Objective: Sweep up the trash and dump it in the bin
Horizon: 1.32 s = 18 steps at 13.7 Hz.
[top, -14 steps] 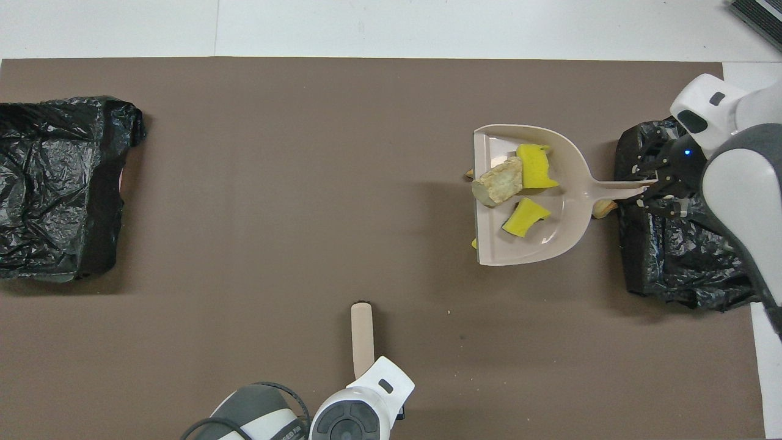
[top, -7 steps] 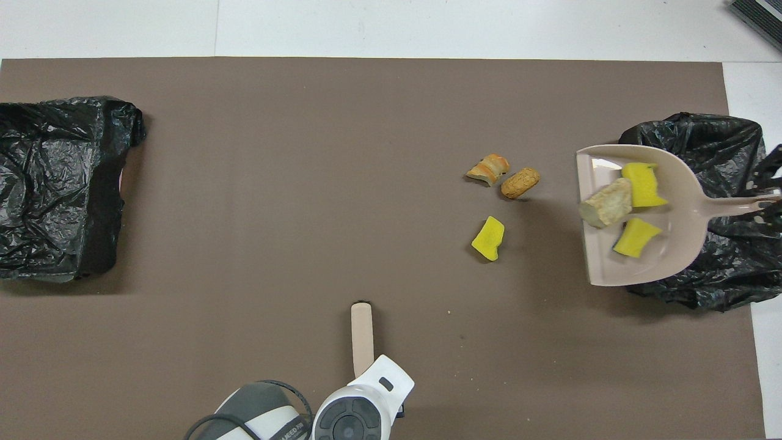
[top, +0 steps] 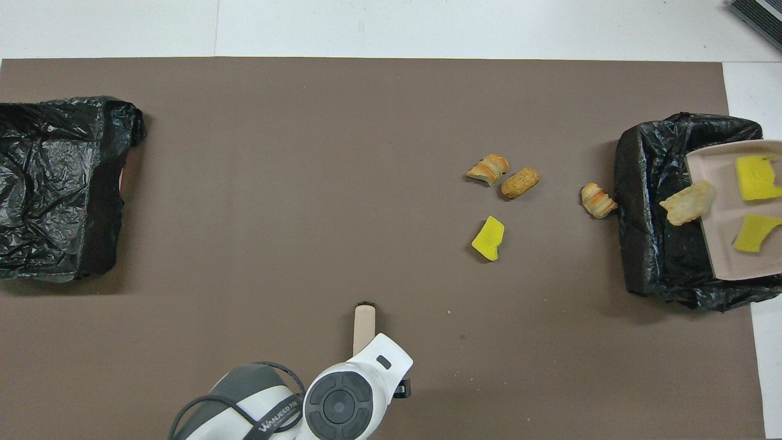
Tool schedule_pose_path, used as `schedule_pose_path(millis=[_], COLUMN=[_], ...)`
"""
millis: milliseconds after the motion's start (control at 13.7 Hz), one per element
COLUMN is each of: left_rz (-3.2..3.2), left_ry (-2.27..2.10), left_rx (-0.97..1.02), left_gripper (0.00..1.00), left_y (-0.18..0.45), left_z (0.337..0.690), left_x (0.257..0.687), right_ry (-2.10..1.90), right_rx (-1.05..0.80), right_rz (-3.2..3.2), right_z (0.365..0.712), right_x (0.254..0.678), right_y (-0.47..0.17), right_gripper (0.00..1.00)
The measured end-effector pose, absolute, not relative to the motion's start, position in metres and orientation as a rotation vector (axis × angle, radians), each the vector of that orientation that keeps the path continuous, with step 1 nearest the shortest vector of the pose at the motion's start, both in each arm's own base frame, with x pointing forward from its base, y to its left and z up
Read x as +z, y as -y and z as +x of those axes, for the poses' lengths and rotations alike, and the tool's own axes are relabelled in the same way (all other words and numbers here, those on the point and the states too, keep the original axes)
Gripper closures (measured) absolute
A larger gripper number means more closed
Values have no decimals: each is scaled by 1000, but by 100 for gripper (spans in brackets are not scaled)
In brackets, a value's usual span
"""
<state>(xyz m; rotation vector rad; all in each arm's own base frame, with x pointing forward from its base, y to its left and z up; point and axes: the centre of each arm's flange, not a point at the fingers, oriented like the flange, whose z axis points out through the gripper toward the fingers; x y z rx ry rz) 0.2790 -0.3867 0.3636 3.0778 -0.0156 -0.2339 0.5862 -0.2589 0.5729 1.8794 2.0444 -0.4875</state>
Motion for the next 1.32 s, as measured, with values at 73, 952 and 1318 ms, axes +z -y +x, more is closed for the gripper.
schedule_pose_path(millis=[73, 952, 1318], left_rz=[3076, 3056, 3057], left_ry=[35, 172, 100], left_rx=[-186, 50, 134], left_gripper=[0, 0, 0], left_y=[389, 279, 170], left_z=[292, 497, 543], left_x=[374, 549, 605], right_ry=[-2035, -1733, -1719], right_rx=[-504, -765, -803], right_rz=[1845, 1633, 1542], right_z=[588, 582, 585], right_x=[572, 551, 556], right_y=[261, 190, 187], right_gripper=[69, 69, 69])
